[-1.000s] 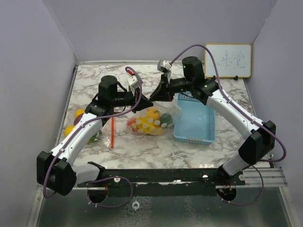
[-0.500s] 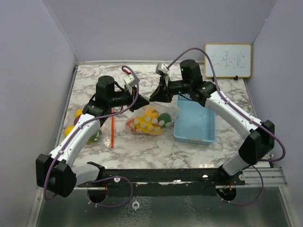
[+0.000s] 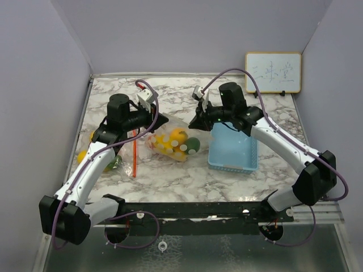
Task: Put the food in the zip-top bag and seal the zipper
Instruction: Zip the zipper food storage bag at the center of the board.
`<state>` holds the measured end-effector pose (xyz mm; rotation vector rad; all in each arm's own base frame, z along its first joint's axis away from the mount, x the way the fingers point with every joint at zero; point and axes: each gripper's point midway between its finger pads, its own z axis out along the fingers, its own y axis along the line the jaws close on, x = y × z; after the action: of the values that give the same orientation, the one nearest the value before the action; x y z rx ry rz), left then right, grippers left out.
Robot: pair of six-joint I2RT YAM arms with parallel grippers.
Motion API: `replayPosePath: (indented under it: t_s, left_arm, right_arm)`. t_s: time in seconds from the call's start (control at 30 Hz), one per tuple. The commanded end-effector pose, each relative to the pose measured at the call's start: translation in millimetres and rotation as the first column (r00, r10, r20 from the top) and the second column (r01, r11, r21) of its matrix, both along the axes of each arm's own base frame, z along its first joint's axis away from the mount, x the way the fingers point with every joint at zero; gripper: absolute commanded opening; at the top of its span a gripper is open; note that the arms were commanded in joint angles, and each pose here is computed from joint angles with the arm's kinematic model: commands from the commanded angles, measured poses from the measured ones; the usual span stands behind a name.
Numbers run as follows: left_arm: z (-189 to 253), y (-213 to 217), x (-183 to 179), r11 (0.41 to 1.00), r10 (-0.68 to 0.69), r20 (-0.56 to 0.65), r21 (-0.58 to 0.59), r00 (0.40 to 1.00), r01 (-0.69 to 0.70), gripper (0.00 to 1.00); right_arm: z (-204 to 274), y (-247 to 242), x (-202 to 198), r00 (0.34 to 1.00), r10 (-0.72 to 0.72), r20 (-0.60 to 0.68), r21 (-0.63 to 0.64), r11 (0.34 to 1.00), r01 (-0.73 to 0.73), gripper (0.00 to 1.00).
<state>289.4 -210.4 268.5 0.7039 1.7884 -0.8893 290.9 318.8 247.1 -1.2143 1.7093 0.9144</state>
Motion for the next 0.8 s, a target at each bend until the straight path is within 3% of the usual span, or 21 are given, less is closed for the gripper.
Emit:
replayPosePath:
  t_s: [0.0, 0.33, 0.6, 0.77]
  left_arm:
    - [4.1, 38.5, 31.4, 0.967, 0.240, 0.071, 0.070, 0.968, -0.244, 0.00]
    - [-0.2, 67.4, 56.3, 0.897, 0.424, 0.048, 0.119, 0.904, -0.427, 0.00]
    - [-7.1, 79.1, 60.6, 0.865, 0.484, 0.025, 0.132, 0.874, -0.483, 0.00]
    - [-10.0, 80.4, 64.5, 0.857, 0.501, 0.004, 0.135, 0.865, -0.497, 0.00]
  right_arm:
    - [-32.5, -42.6, 2.4, 0.979, -0.199, -0.047, -0.156, 0.969, 0.189, 0.02]
    - [-77.5, -88.7, 0.1, 0.911, -0.406, -0.077, -0.345, 0.868, 0.358, 0.02]
    - [-101.7, -120.8, 8.3, 0.838, -0.545, -0.032, -0.485, 0.741, 0.463, 0.02]
    - [-89.8, -109.2, 13.9, 0.849, -0.527, -0.049, -0.442, 0.773, 0.454, 0.02]
